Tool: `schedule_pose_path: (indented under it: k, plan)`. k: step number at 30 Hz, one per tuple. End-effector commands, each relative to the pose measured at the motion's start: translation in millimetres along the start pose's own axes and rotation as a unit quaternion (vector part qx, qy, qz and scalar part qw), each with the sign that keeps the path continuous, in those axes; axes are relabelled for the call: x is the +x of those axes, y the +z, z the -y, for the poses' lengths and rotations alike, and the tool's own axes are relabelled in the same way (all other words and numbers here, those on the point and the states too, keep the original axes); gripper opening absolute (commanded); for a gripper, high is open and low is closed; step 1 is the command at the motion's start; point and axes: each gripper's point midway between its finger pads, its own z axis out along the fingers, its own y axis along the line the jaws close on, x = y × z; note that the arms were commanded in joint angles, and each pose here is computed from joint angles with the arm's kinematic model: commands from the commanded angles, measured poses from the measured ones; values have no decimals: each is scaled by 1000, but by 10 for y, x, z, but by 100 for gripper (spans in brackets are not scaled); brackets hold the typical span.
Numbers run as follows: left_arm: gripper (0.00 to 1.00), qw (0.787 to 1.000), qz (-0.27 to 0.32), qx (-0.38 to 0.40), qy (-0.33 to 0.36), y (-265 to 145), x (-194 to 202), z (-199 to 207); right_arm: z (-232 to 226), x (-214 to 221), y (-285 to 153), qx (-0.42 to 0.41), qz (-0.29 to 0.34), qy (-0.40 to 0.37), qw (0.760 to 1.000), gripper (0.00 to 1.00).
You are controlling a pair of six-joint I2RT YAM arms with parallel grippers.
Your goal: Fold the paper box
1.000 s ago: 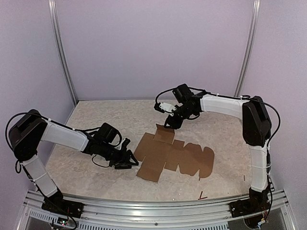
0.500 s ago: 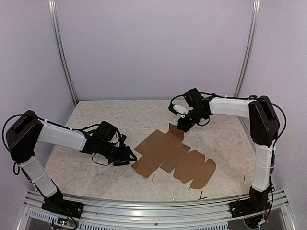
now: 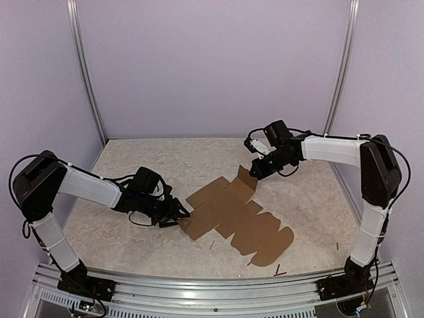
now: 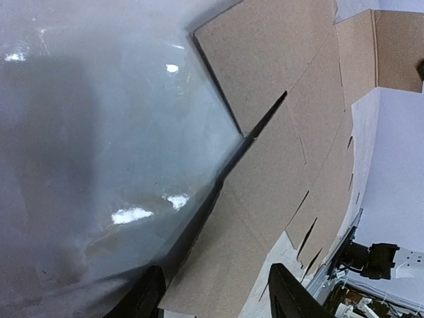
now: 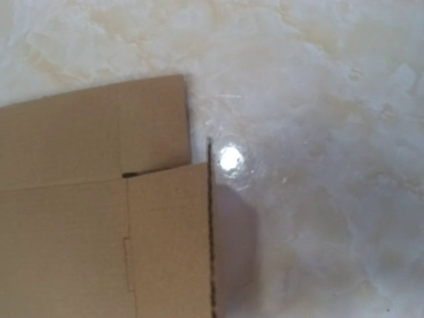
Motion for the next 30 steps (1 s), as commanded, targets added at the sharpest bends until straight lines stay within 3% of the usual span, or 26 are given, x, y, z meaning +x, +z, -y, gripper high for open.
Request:
schedule_pose_path:
  k: [1, 7, 12, 14, 18, 23, 26, 28, 30]
  plan:
    - [51, 1000, -22, 5, -19, 102, 58, -26, 11, -15, -4, -14, 9, 28, 999, 0]
    - [41, 1000, -15, 9, -23, 95, 37, -62, 78, 44, 14, -17, 8, 45, 999, 0]
    - [8, 1000, 0, 23, -3, 67, -94, 0, 28, 84, 16, -36, 6, 38, 999, 0]
    - [1, 999, 5, 28, 17, 59, -173, 37, 9, 94, -15, -39, 5, 24, 999, 0]
    - [0, 998, 5, 35, 60, 9, -335, 72, -48, -39, -235, -44, 9, -43, 998, 30]
    - [0, 989, -8, 48, 141, -128, -447, 261, -180, -309, -658, -59, 3, -178, 982, 47]
    - [0, 978, 4, 41, 207, -231, -529, 468, -273, -478, -929, -66, 21, -267, 961, 57]
    - [0, 968, 17, 45, 246, -307, -561, 641, -344, -577, -1077, -72, 37, -319, 944, 72]
    - [0, 954, 27, 35, 297, -355, -561, 801, -435, -653, -1157, -82, 49, -365, 926, 77]
